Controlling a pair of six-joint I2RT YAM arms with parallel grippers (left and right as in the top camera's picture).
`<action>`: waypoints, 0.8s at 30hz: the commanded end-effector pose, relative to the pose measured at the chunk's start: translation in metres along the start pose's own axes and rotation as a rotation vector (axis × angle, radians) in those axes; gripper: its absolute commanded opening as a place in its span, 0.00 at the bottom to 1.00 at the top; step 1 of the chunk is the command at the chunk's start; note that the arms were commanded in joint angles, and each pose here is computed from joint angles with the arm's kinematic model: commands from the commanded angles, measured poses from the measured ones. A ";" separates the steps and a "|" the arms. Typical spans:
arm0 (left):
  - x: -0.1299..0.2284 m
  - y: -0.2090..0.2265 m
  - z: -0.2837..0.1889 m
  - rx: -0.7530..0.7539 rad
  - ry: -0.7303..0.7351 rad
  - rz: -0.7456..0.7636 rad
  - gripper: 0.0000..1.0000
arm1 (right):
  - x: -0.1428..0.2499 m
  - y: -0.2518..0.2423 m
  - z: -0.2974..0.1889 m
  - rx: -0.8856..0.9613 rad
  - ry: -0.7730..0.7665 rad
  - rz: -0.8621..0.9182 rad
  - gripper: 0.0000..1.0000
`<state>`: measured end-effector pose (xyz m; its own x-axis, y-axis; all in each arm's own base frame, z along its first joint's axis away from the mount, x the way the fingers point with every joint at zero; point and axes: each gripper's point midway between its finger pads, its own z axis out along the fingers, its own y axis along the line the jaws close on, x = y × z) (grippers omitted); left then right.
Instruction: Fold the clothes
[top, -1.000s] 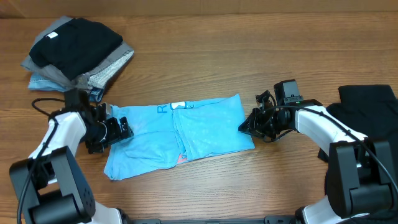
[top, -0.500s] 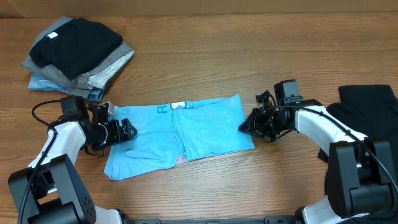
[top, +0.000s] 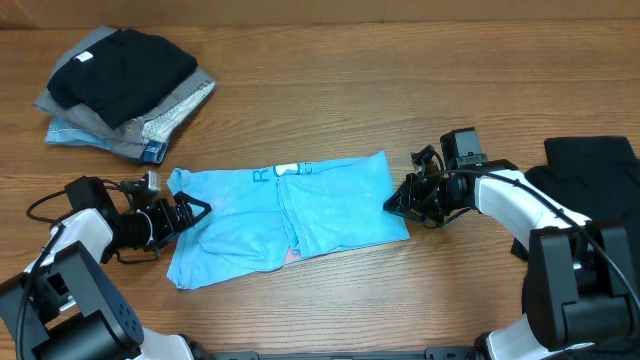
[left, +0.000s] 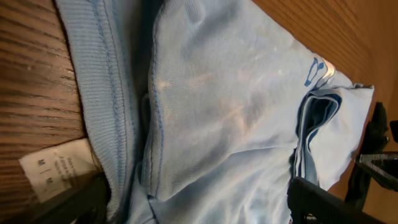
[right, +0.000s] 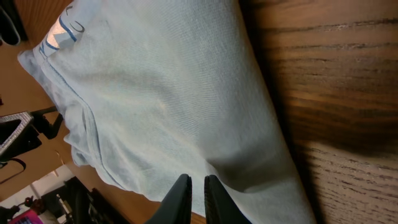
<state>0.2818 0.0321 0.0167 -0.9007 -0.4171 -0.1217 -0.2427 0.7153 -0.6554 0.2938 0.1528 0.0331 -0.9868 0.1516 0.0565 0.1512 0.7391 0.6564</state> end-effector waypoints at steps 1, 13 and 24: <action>0.068 0.038 0.029 -0.196 0.232 -0.089 0.89 | 0.001 0.002 0.001 -0.013 0.005 0.001 0.12; 0.071 0.041 0.038 -0.259 0.263 -0.124 0.18 | 0.002 0.002 0.001 -0.013 0.005 0.028 0.12; 0.026 0.019 -0.010 -0.347 0.308 -0.149 0.04 | -0.002 0.003 0.000 -0.006 -0.006 0.016 0.10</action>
<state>0.2407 0.0157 0.0001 -0.8926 -0.3857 0.2333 -0.4508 0.7624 -0.4643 0.2946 0.1528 0.0332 -0.9828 0.1708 0.0698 0.1742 0.7348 0.6555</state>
